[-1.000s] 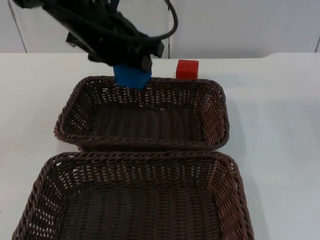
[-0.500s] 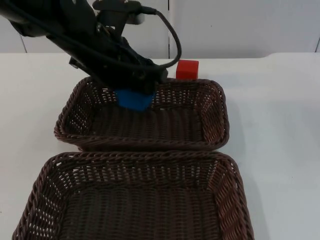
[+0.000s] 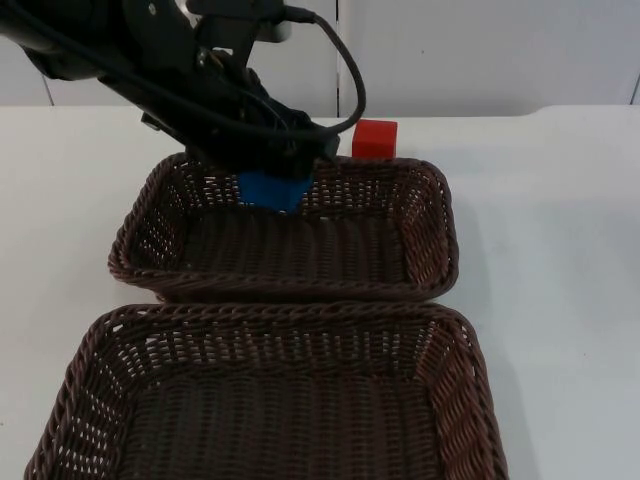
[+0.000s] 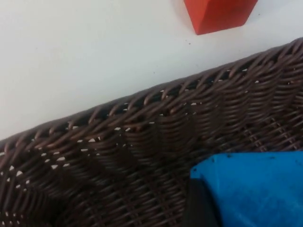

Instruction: Pick up one cube with the left hand and place it into the upper basket. Pick up one cube with the right hand and place it into the lower basket.

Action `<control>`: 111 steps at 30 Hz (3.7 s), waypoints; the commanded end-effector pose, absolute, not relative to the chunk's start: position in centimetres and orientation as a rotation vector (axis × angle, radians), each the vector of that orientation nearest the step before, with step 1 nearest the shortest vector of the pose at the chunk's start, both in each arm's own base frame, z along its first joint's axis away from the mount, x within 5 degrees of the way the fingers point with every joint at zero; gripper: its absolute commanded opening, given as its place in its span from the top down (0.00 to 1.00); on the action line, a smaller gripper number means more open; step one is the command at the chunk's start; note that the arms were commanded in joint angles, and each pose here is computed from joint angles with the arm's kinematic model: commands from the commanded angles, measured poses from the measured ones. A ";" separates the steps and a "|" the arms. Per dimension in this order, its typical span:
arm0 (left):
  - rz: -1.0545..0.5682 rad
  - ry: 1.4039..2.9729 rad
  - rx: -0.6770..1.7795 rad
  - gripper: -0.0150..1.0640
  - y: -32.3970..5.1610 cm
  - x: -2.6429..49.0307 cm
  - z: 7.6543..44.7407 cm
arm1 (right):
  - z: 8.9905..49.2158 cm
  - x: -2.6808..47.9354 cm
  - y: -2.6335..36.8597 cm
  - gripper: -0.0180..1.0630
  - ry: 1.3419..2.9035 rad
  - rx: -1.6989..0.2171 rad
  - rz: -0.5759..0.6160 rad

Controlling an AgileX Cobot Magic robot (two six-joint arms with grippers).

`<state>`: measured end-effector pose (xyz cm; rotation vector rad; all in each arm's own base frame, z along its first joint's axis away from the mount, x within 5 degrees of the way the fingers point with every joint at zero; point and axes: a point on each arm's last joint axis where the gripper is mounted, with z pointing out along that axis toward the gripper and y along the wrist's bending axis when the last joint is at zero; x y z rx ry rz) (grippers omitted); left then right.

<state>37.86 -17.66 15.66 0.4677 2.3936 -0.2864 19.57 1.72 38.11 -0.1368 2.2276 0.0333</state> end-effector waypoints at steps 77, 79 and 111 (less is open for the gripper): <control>-0.347 2.300 0.528 0.01 -16.5 33.8 26.1 | 38.4 19.5 1.5 0.01 2.219 -0.140 0.018; -0.338 2.299 0.555 0.01 -16.3 33.2 27.1 | 38.4 19.5 1.5 0.01 2.219 -0.140 0.018; -0.365 2.107 0.483 0.01 -9.9 19.6 32.2 | 37.5 19.8 1.6 0.01 2.212 -0.136 0.026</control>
